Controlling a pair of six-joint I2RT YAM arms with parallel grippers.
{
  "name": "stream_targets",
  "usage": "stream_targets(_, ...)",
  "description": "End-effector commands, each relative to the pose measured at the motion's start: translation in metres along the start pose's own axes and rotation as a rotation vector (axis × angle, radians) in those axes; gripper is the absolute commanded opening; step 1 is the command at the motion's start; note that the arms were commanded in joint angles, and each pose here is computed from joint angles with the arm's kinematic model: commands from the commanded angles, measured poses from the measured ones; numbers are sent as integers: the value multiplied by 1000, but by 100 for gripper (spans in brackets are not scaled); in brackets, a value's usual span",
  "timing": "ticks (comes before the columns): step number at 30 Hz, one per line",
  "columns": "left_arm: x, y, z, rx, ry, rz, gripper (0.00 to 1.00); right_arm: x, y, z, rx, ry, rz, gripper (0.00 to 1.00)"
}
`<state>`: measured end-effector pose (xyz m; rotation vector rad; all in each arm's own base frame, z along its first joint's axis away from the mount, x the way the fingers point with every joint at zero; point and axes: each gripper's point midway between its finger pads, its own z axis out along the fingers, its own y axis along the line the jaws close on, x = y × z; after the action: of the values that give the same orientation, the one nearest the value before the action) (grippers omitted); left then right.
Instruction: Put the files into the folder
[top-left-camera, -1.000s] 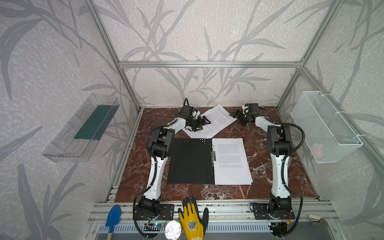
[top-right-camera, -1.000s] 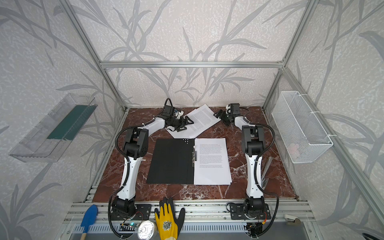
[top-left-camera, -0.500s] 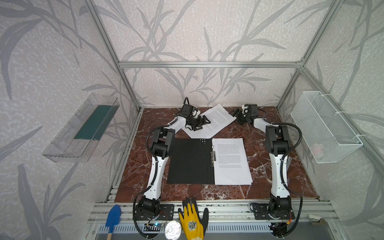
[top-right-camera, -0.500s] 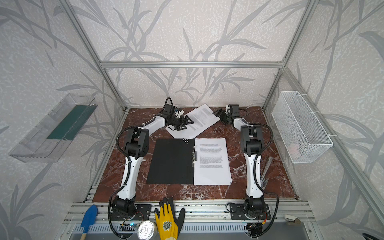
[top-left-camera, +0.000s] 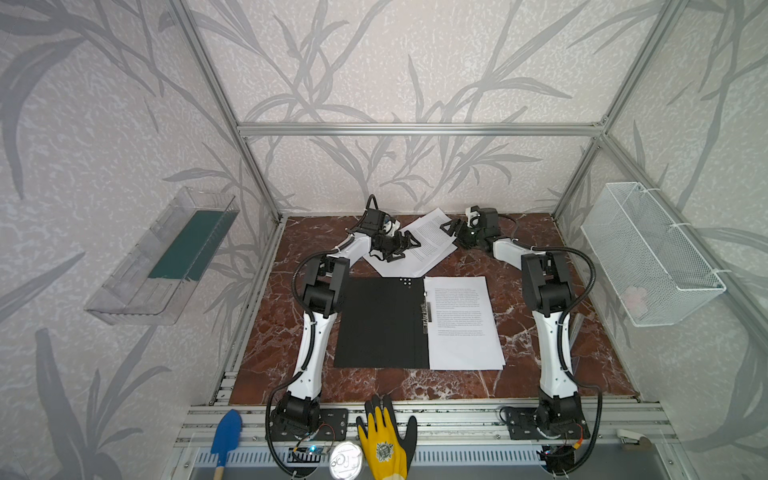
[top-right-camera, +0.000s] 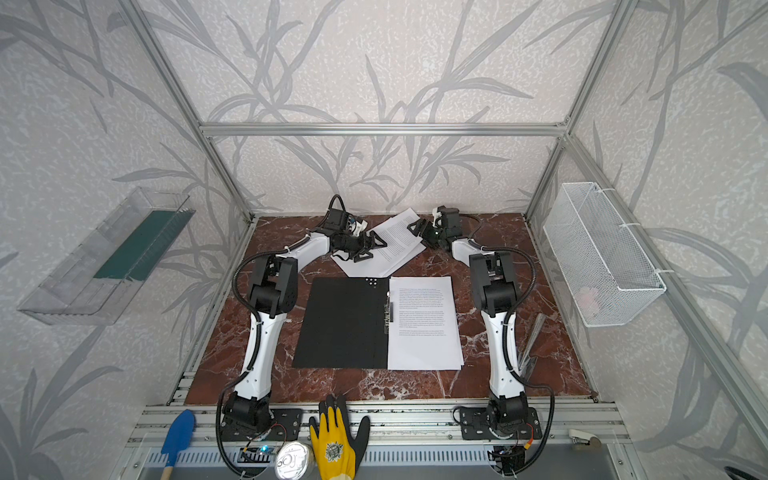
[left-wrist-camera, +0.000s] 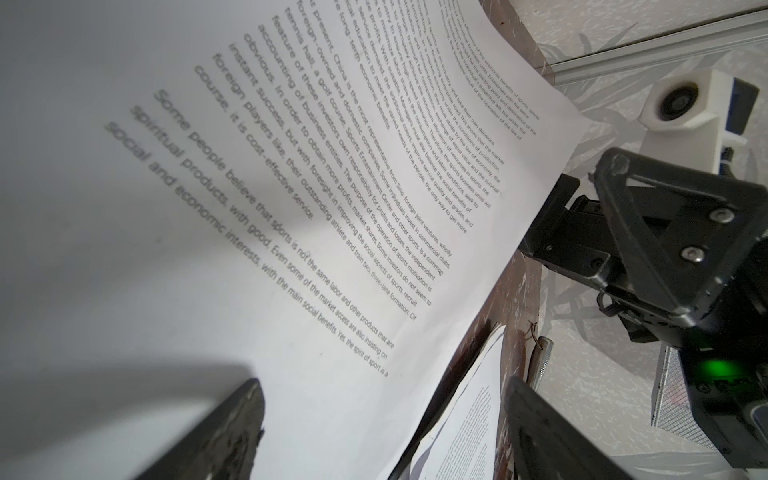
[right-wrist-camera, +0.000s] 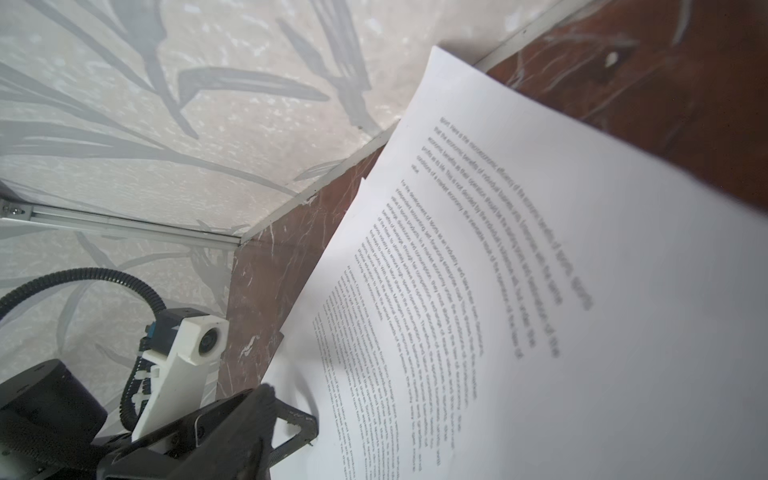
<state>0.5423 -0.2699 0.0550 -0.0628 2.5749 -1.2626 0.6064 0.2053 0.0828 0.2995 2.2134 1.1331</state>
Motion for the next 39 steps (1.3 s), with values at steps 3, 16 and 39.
stream_targets(3, 24, 43, 20, -65, 61, -93, 92, -7, 29, -2, -20, -36, -22, 76)
stream_targets(16, 22, 40, 16, -42, 49, -102, 92, 31, 36, 2, 62, -216, 139, 47)
stream_targets(39, -20, -194, -165, 379, -369, 85, 92, 18, 176, -49, -49, -242, -132, 0)
